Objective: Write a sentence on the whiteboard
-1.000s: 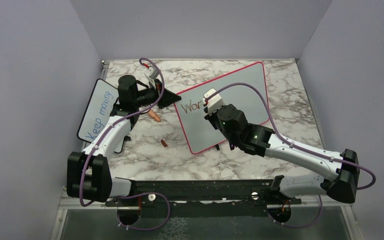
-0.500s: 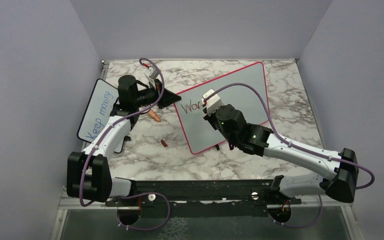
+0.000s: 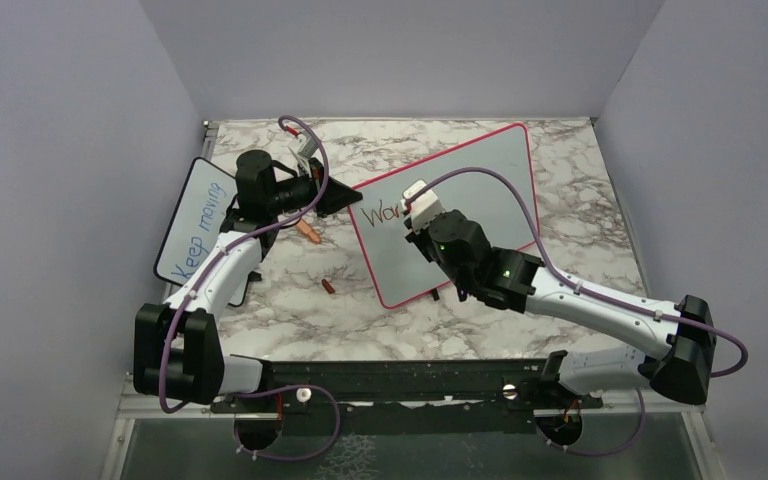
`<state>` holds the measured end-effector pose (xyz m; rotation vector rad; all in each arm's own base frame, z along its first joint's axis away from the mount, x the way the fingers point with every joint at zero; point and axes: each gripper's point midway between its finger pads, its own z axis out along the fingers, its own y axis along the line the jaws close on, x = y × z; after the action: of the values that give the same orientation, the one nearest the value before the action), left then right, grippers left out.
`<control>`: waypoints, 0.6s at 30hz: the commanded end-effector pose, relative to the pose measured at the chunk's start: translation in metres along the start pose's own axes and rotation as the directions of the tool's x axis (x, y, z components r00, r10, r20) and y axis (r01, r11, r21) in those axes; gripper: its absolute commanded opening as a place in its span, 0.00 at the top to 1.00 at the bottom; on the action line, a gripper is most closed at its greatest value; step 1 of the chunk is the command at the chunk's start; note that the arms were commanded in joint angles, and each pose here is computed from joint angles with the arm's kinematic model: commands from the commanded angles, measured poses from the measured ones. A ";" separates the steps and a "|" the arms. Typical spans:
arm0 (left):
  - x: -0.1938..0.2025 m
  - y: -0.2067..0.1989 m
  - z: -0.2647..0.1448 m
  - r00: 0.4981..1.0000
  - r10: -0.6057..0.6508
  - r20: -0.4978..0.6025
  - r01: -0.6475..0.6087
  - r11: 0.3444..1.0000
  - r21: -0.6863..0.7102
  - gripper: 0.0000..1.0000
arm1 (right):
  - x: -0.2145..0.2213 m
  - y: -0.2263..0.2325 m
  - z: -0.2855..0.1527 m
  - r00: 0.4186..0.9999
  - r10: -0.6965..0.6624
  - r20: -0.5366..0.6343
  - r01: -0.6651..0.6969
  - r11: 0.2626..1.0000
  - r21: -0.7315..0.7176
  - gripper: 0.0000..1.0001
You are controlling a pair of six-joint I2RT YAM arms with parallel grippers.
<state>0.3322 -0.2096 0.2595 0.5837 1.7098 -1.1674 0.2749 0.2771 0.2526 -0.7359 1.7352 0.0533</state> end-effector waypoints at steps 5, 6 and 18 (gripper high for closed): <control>0.008 0.007 0.001 0.999 0.044 -0.026 -0.044 0.999 -0.011 1.00 | 0.024 0.013 -0.004 0.997 -0.008 -0.083 0.002 0.997 -0.072 1.00; 0.008 0.007 0.001 0.999 0.045 -0.026 -0.045 0.999 -0.011 1.00 | 0.026 0.013 -0.005 0.996 -0.008 -0.092 0.001 0.997 -0.074 1.00; 0.008 0.007 0.001 0.999 0.045 -0.026 -0.045 0.999 -0.009 1.00 | 0.023 0.005 -0.005 0.998 0.019 -0.065 -0.020 0.999 -0.025 0.99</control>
<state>0.3321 -0.2096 0.2592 0.5828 1.7118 -1.1676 0.2650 0.2749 0.2357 -0.7674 1.7998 0.0802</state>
